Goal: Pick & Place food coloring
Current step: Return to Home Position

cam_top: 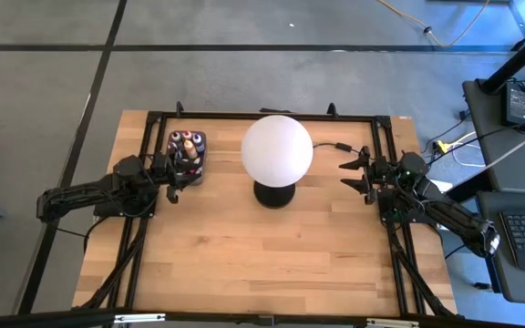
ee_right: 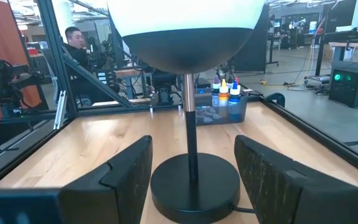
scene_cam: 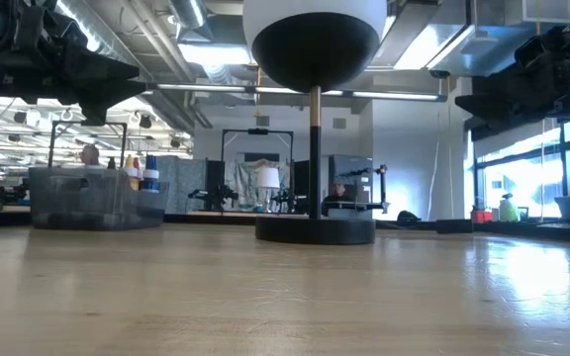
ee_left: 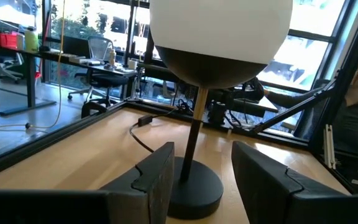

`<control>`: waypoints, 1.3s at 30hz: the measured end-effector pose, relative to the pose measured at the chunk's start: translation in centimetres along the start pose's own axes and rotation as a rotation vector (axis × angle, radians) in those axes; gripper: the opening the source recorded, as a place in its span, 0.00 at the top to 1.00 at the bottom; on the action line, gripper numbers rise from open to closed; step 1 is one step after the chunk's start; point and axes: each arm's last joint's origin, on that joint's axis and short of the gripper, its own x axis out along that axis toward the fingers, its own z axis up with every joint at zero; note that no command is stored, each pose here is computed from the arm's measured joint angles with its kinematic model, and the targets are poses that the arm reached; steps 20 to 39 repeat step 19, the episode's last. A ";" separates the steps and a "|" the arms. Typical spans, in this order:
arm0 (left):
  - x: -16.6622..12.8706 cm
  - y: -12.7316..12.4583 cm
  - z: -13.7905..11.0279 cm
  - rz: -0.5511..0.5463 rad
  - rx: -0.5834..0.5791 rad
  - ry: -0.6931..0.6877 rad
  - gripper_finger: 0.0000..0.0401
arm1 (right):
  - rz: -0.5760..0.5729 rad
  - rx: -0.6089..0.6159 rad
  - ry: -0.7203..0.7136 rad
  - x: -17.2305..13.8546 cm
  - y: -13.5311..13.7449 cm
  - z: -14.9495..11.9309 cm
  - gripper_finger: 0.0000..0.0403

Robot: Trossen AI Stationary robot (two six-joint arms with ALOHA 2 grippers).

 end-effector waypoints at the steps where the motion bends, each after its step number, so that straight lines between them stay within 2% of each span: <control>1: 0.0 0.0 0.0 0.000 0.000 0.000 0.61 | 0.000 0.001 0.000 0.0 0.0 0.0 0.43; 39: 0.0 0.0 0.0 0.000 0.000 0.000 0.61 | 0.000 0.001 0.000 0.0 0.0 0.0 0.43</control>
